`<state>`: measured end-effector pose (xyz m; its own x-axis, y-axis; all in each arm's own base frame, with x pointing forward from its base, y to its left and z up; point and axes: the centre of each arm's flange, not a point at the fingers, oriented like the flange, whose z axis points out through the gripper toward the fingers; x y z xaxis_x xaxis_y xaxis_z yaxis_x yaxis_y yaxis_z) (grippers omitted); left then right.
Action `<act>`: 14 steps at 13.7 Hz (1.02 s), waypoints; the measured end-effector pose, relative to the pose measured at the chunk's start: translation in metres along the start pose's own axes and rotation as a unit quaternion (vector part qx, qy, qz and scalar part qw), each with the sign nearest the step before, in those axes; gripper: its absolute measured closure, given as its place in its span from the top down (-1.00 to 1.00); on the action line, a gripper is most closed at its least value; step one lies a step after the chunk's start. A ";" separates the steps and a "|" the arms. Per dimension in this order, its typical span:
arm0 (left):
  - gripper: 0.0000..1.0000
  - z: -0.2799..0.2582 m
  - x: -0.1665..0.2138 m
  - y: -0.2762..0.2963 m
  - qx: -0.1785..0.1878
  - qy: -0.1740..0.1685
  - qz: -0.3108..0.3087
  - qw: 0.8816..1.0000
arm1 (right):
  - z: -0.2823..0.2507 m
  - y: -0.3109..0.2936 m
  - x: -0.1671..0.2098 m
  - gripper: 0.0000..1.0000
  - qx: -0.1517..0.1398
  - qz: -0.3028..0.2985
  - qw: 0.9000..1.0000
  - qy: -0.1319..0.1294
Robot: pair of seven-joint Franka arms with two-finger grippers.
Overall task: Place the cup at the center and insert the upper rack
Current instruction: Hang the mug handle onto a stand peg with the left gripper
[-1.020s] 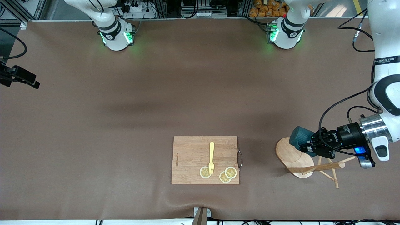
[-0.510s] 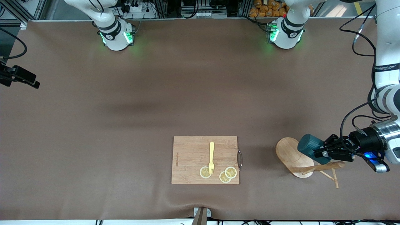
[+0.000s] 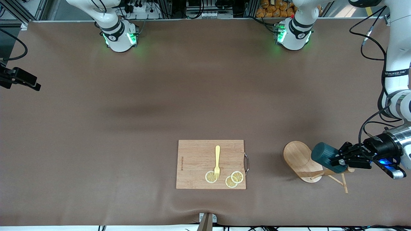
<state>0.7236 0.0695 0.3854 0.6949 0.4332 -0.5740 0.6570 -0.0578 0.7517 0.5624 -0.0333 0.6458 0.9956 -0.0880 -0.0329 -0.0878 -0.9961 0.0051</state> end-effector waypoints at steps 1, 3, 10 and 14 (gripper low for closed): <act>-0.90 -0.003 0.002 -0.002 -0.001 -0.004 0.004 1.000 | 0.000 0.000 0.000 1.00 0.000 0.000 1.000 0.000; -0.90 -0.004 0.003 -0.004 -0.005 -0.008 0.010 1.000 | 0.000 0.000 0.000 1.00 0.000 0.000 1.000 0.000; -0.90 0.008 0.018 -0.022 -0.003 -0.016 0.025 1.000 | 0.000 0.000 0.000 1.00 0.000 0.000 1.000 0.000; -0.81 0.005 0.020 -0.022 -0.011 -0.016 0.023 1.000 | 0.000 0.000 0.000 1.00 0.000 0.000 1.000 0.000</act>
<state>0.7244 0.0751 0.3559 0.7331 0.4015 -0.5490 0.6180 -0.0560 0.7842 0.5624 -0.0337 0.6457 0.9955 -0.0887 -0.0333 -0.0886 -0.9961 0.0051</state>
